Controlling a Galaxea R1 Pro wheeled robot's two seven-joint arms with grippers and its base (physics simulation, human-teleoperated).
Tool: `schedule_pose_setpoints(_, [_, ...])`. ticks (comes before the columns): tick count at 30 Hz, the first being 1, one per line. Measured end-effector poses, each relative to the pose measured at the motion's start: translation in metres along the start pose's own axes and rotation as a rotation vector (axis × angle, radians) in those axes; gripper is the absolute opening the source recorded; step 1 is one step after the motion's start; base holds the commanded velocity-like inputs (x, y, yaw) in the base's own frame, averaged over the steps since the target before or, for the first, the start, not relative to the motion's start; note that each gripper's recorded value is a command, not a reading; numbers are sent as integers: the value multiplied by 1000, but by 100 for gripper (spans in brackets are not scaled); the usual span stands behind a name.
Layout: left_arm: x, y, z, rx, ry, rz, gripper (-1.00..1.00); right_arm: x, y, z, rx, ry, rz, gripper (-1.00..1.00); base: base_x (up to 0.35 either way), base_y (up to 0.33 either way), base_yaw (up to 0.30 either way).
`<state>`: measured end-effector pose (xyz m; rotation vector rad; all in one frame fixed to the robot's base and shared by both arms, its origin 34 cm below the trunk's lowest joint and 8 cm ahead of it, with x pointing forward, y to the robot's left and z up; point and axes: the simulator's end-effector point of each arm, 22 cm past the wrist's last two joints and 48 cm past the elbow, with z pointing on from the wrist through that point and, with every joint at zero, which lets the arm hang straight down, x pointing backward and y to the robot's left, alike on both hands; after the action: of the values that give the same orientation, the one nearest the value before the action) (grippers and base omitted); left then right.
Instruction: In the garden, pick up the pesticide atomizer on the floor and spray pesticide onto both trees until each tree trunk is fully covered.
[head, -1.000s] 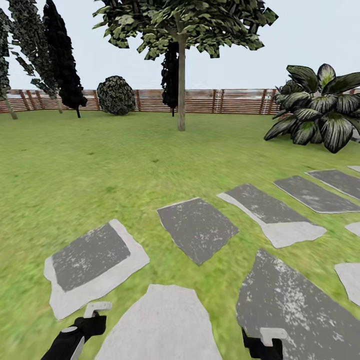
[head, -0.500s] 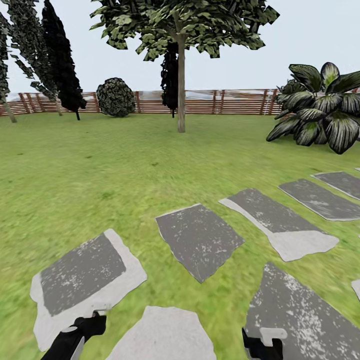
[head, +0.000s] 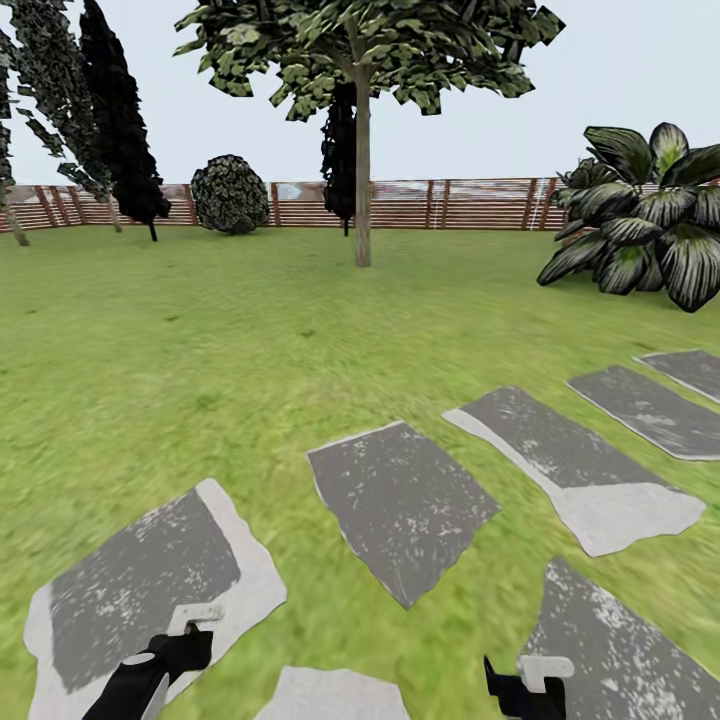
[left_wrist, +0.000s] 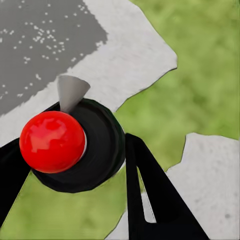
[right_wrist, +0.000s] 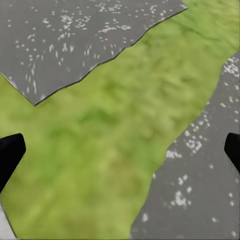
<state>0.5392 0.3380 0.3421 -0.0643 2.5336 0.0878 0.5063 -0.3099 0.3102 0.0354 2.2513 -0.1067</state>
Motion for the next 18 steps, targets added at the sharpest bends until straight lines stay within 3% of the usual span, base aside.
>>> schedule_pose_setpoints(18, [0,0,0,0,-1,0,-100,0,0,0,0,0,0,100,344,0,0])
